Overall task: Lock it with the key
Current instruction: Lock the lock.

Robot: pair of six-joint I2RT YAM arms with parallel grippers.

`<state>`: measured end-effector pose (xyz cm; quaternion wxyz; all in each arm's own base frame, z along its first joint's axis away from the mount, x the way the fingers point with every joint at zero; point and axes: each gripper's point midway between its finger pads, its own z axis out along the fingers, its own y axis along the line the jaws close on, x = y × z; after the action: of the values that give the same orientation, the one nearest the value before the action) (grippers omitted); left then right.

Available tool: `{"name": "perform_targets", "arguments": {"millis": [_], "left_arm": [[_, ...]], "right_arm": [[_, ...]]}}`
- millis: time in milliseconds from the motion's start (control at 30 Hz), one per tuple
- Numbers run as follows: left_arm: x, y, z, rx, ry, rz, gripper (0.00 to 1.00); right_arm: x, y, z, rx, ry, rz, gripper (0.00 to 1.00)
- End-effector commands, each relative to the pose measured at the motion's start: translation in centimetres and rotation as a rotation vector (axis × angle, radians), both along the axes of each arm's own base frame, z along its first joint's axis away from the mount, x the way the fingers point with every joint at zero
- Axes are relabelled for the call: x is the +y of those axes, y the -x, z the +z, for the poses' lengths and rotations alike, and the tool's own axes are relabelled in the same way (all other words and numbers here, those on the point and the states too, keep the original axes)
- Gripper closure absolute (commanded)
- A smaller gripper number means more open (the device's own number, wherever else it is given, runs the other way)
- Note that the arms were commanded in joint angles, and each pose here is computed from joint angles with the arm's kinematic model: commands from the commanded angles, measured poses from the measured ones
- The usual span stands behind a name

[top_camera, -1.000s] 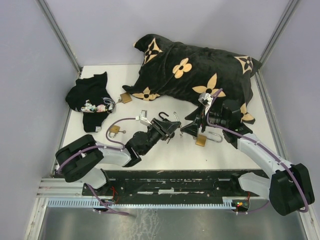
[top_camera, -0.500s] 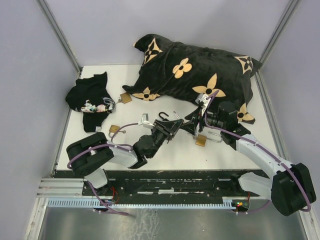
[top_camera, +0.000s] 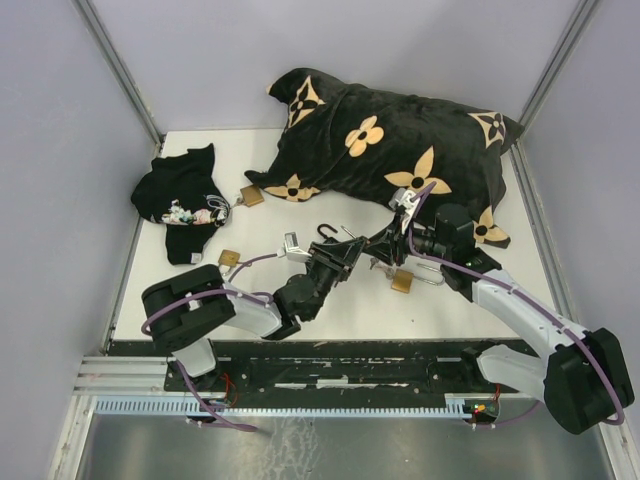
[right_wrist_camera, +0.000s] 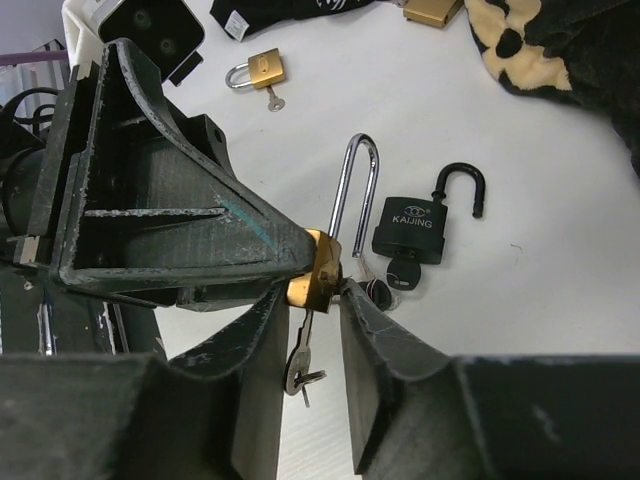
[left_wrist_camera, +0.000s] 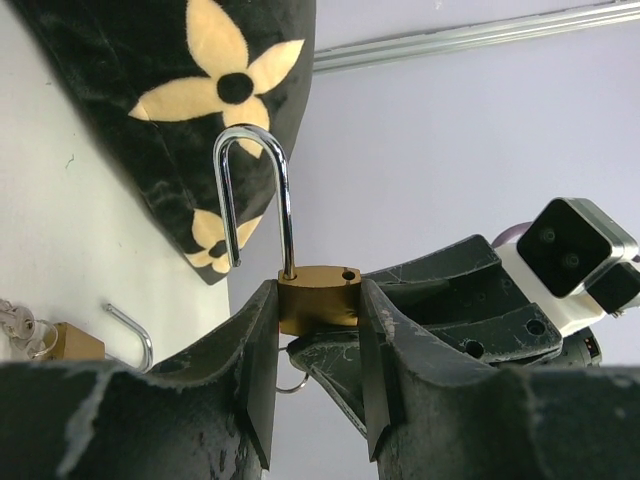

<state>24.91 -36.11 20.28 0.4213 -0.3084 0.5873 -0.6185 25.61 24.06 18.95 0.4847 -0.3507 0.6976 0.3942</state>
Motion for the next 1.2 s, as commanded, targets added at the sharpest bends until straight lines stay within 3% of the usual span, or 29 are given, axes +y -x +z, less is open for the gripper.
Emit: {"name": "perform_targets", "arguments": {"millis": [0, 333, 533, 800, 1033, 1167], "left_arm": [[-1.0, 0.7, 3.9, -0.033, 0.158, -0.017, 0.92], [-1.5, 1.2, 3.6, -0.02, 0.173, -0.043, 0.79], [-2.0, 1.6, 3.2, -0.01, 0.16, -0.064, 0.56], [-1.9, 2.5, 2.4, -0.005, 0.132, -0.098, 0.4], [-0.5, 4.1, 1.4, -0.02, 0.063, -0.12, 0.35], [0.1, 5.8, 1.9, -0.095, -0.007, -0.182, 0.34]], "right_arm": [[-0.7, -1.4, 1.1, -0.069, 0.024, -0.065, 0.71], [-1.1, -1.7, 1.8, -0.069, 0.032, -0.098, 0.93], [-1.4, -1.9, 2.3, -0.054, 0.014, -0.108, 0.96], [-1.8, -1.8, 3.1, -0.028, -0.018, -0.093, 0.97], [-1.9, -1.3, 3.6, 0.004, -0.046, -0.054, 0.98], [-2.0, -1.2, 3.8, 0.02, -0.056, -0.038, 0.98]]}}
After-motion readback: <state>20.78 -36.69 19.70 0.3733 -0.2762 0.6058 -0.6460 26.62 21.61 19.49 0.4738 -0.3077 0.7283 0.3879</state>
